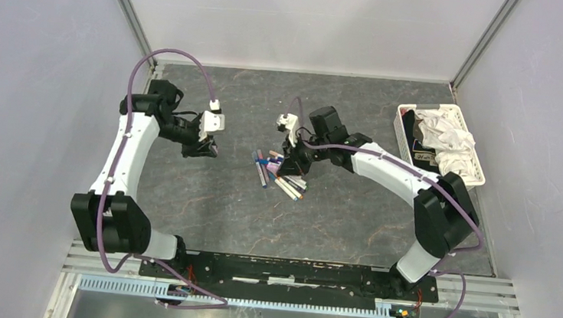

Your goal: Open the pen caps

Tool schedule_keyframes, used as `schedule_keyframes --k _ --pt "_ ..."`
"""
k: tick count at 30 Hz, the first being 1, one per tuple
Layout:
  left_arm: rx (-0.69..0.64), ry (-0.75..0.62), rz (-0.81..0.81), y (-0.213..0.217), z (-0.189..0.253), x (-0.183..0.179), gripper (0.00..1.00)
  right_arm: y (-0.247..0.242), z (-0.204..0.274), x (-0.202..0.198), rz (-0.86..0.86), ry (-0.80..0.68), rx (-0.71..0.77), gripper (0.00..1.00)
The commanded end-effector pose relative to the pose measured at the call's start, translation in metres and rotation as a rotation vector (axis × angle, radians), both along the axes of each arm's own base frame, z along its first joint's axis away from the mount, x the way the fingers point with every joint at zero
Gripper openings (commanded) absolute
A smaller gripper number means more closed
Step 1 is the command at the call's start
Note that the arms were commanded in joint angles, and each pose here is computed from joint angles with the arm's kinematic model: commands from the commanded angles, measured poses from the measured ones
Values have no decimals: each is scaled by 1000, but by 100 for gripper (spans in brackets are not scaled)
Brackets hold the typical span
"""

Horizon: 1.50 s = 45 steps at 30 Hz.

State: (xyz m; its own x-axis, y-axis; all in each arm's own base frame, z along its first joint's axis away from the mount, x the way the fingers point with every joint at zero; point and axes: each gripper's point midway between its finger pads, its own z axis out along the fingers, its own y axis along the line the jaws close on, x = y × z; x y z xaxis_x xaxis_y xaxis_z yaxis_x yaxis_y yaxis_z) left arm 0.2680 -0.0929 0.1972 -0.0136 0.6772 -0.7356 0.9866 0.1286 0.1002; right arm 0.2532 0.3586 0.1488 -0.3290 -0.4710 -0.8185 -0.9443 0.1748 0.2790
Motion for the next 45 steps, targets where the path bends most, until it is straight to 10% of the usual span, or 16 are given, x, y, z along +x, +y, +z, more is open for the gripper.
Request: schedule_keyframes --k 1,15,20,30,32,45 --pt "3 -75 -30 1 2 0 2 -18 4 24 -83 -51 -36 0" --pt "-108 -13 110 -34 -89 15 4 -188 -86 124 -927 -8 -293 0" --pt "-56 -5 118 -36 -118 21 7 -198 -102 121 -963 -14 -309 3" --pt "32 -8 97 -37 -153 22 21 -208 -108 121 -996 -33 -331 49" --pt "43 1 94 -38 -155 20 36 -208 -103 122 -1002 -40 -324 58" --pt "-10 39 117 -41 -117 23 72 -145 -31 136 -868 -216 -243 62"
